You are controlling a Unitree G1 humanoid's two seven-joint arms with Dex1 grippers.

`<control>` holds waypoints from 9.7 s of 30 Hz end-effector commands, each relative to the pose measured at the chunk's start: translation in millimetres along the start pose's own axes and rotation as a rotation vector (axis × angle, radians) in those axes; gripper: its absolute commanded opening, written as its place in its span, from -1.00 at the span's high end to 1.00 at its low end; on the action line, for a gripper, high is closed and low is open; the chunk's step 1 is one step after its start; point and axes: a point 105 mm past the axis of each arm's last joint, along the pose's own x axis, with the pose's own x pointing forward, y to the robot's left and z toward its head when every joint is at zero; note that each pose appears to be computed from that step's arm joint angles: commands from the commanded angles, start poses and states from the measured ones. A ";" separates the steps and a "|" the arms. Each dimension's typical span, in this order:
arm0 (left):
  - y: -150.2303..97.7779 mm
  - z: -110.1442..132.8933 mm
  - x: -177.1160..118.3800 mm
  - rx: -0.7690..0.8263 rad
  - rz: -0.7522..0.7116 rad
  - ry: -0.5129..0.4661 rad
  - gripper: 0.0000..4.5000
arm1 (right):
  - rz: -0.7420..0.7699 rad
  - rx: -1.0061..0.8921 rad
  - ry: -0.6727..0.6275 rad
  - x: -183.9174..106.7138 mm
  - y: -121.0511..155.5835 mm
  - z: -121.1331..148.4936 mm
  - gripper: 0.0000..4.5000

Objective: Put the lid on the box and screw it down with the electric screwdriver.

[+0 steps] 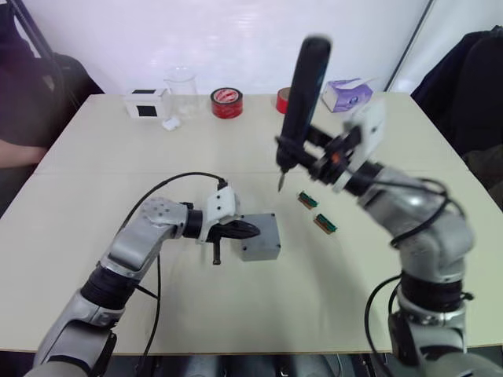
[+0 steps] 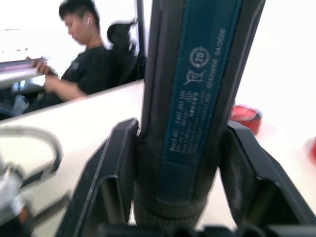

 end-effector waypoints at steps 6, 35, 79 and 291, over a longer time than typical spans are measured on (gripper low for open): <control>-6.1 51.4 -26.5 0.109 0.005 -0.109 1.00 | -0.159 0.063 0.485 -48.4 -49.5 -16.8 0.18; -23.0 69.6 -39.4 0.096 0.045 -0.161 1.00 | -0.414 0.338 1.087 -92.1 -113.0 -133.0 -0.86; 36.9 -41.8 3.3 0.012 0.158 0.100 1.00 | 0.455 -0.080 0.757 -43.6 70.9 -148.3 0.97; 5.5 33.2 -41.6 0.057 0.180 -0.039 1.00 | 0.388 -0.037 0.648 0.0 39.3 -120.9 0.98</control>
